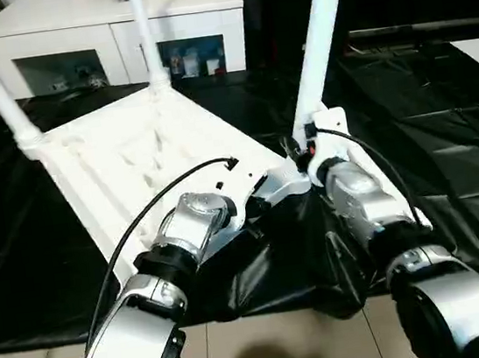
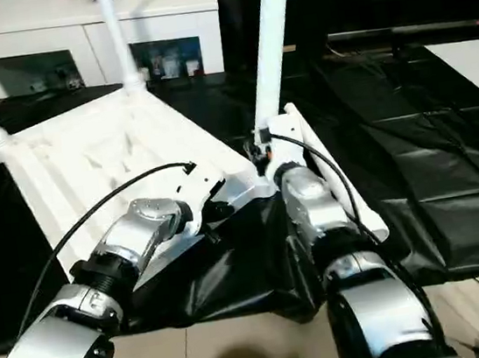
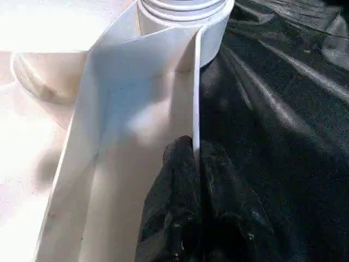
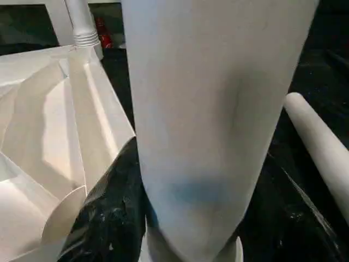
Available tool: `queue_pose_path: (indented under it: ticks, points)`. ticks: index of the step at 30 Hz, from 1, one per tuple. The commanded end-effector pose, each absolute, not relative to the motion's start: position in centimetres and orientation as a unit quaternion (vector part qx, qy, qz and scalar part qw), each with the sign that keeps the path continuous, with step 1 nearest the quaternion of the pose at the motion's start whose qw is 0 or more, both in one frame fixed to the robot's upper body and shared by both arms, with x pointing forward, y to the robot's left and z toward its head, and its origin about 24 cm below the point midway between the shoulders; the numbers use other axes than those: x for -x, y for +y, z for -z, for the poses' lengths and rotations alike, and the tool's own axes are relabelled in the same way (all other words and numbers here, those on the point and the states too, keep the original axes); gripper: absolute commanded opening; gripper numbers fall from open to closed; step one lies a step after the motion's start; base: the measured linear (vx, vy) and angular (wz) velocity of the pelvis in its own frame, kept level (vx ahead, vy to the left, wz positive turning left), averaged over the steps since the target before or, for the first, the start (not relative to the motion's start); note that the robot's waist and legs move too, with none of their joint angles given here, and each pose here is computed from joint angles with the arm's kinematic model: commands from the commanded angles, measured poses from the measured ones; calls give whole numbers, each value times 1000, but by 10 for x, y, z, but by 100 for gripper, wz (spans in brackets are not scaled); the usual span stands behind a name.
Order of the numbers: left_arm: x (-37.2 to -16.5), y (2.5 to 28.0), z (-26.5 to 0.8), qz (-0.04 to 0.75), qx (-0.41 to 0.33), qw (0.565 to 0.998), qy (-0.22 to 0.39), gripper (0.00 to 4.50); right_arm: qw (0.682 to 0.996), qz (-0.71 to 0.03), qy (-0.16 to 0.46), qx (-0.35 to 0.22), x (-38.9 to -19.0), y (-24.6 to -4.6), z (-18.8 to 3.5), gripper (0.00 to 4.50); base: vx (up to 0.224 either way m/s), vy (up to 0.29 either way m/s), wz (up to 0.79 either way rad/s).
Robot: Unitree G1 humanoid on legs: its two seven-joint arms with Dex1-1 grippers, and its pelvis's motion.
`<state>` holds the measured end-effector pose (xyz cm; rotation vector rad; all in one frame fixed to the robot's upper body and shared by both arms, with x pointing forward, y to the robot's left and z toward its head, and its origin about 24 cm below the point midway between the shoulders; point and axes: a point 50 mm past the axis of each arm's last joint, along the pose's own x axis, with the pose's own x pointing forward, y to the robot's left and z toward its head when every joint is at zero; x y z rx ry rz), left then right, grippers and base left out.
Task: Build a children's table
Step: Rotate table base
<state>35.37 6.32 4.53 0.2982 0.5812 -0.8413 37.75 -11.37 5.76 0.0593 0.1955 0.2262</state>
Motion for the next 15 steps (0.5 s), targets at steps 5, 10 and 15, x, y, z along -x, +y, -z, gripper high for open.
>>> queue_pose_path:
  ticks: [5, 10, 15]
  points:
    - [-358, 75, -44, 372, -152, 871, 283, 0, 964, -96, 247, -38, -347, -115, 7, 185, 0, 0, 0]
    - [-358, 75, -45, 380, -151, 869, 279, 0, 965, -132, 222, -48, -350, -109, 0, 241, 0, 0, 0]
    - [-357, 77, -47, 398, -158, 865, 262, 0, 967, -162, 187, -66, -356, -106, -12, 284, 0, 0, 0]
